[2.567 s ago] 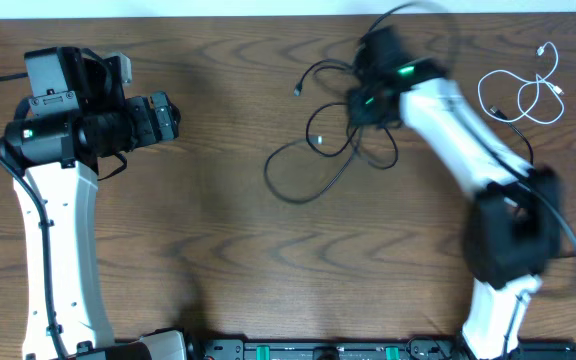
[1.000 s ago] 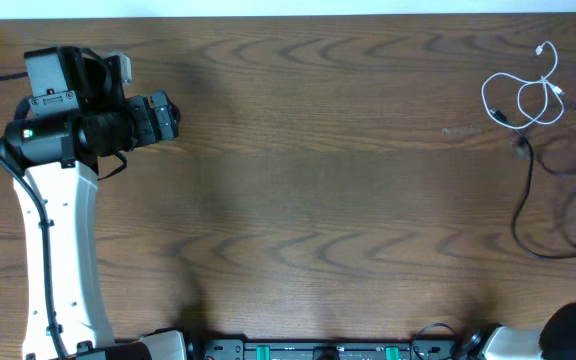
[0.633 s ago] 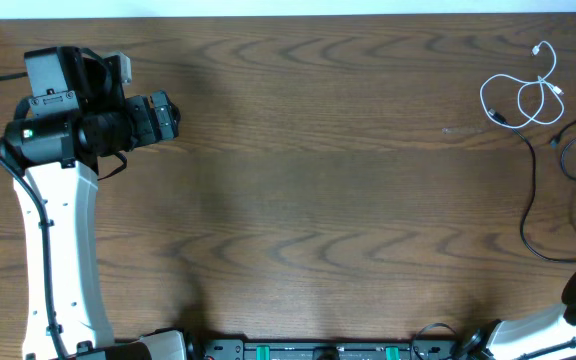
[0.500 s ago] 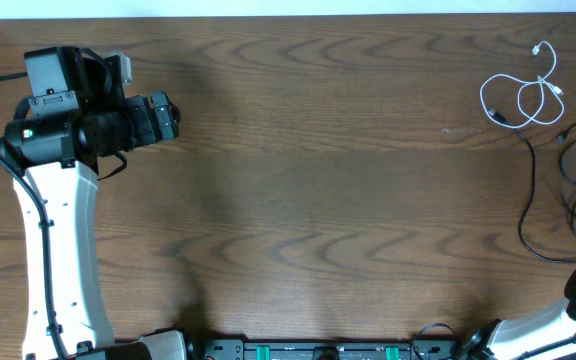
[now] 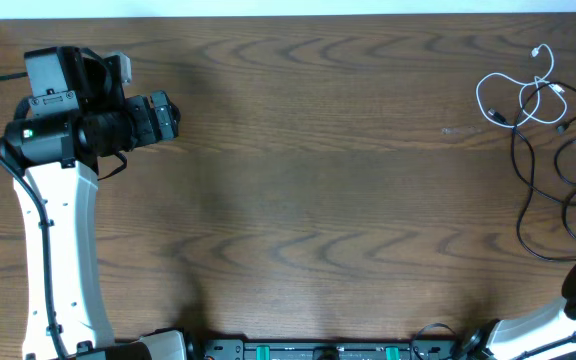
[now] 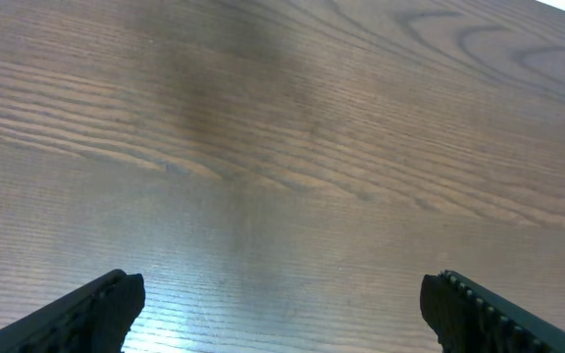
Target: Untangle cables
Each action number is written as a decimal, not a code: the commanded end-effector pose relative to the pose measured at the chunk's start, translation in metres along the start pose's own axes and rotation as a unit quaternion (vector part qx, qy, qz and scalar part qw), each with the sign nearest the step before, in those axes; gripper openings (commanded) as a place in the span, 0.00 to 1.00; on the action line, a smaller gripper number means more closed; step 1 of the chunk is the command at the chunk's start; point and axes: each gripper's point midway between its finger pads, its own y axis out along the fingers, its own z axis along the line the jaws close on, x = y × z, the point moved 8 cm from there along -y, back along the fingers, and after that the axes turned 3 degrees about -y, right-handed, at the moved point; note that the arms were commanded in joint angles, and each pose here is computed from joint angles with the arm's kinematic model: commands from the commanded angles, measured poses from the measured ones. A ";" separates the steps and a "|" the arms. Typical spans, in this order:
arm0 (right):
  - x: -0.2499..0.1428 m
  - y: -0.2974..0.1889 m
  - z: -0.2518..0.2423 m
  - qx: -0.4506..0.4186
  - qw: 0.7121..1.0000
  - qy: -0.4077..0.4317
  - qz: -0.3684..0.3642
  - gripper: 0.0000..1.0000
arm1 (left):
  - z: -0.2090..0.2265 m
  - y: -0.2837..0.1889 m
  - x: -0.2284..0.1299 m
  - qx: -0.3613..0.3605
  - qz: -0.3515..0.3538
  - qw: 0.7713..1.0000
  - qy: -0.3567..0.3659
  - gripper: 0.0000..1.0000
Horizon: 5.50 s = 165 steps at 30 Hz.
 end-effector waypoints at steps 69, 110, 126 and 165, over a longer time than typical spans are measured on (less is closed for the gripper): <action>-0.170 -0.201 0.119 0.289 0.908 -0.235 -0.193 0.99 | 0.000 0.004 -0.002 -0.002 0.007 1.000 -0.001 0.98; -0.333 -0.077 0.089 0.309 0.840 -0.207 -0.396 0.99 | 0.000 0.004 -0.002 -0.002 0.007 1.000 -0.001 0.98; -0.341 -0.067 0.088 0.302 0.856 -0.213 -0.362 0.99 | 0.000 0.004 -0.002 -0.002 0.007 1.000 -0.001 0.98; -0.341 -0.067 0.088 0.302 0.856 -0.213 -0.362 0.99 | -0.009 -0.036 -0.012 -0.001 -0.040 0.999 0.016 0.98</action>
